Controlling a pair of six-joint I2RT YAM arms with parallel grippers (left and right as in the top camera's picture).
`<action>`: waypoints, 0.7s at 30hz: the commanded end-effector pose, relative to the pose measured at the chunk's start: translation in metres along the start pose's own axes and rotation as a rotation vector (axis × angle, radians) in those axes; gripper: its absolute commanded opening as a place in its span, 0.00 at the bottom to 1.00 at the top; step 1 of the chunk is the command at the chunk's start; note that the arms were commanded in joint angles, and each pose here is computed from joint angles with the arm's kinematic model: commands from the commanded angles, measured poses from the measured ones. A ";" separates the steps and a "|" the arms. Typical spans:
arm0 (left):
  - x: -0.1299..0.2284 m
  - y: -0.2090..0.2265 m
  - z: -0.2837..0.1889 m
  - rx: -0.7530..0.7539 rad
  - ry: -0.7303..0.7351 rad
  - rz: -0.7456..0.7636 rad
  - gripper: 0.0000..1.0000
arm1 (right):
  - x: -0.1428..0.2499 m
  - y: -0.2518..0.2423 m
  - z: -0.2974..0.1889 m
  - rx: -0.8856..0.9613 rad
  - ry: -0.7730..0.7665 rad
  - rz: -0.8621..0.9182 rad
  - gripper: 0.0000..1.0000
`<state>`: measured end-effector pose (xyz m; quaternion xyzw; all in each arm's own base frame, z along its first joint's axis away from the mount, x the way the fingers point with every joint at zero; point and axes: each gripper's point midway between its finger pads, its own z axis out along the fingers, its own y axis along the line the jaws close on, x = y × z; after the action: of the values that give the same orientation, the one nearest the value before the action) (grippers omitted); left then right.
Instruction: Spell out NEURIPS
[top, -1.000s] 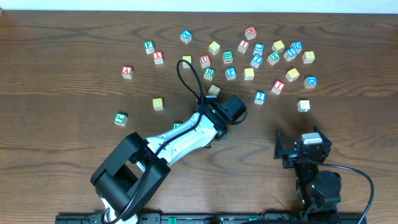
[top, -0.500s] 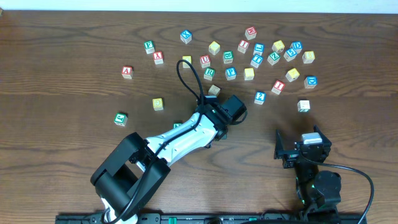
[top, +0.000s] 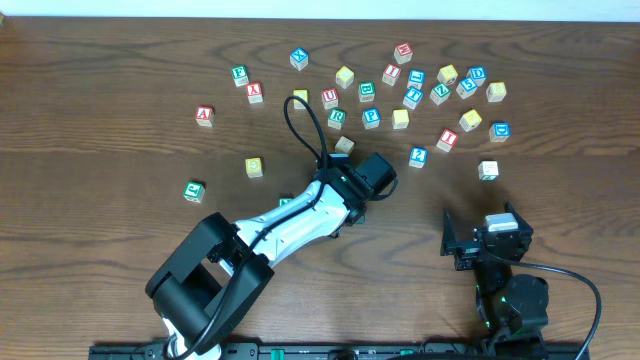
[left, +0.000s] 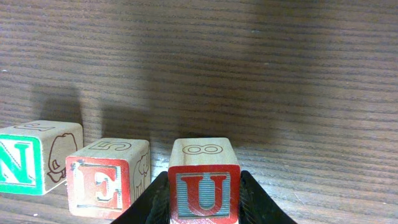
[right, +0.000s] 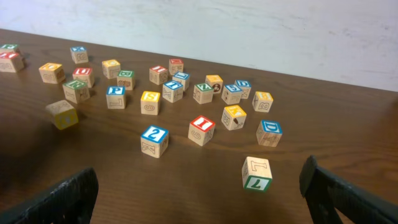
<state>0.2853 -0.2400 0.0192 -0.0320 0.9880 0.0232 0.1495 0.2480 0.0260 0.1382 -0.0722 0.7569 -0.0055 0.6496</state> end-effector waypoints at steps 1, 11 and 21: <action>0.006 0.014 0.005 -0.030 0.026 -0.007 0.29 | 0.001 -0.001 0.000 0.003 0.001 0.005 0.99; 0.007 0.013 0.004 -0.026 0.027 0.003 0.37 | 0.001 -0.001 0.000 0.003 0.001 0.005 0.99; 0.007 0.013 0.004 -0.026 0.027 0.007 0.37 | 0.001 -0.001 0.000 0.003 0.001 0.005 0.99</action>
<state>0.2799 -0.2316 0.0131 -0.0313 0.9898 0.0322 0.1352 0.2480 0.0260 0.1382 -0.0722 0.7569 -0.0055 0.6496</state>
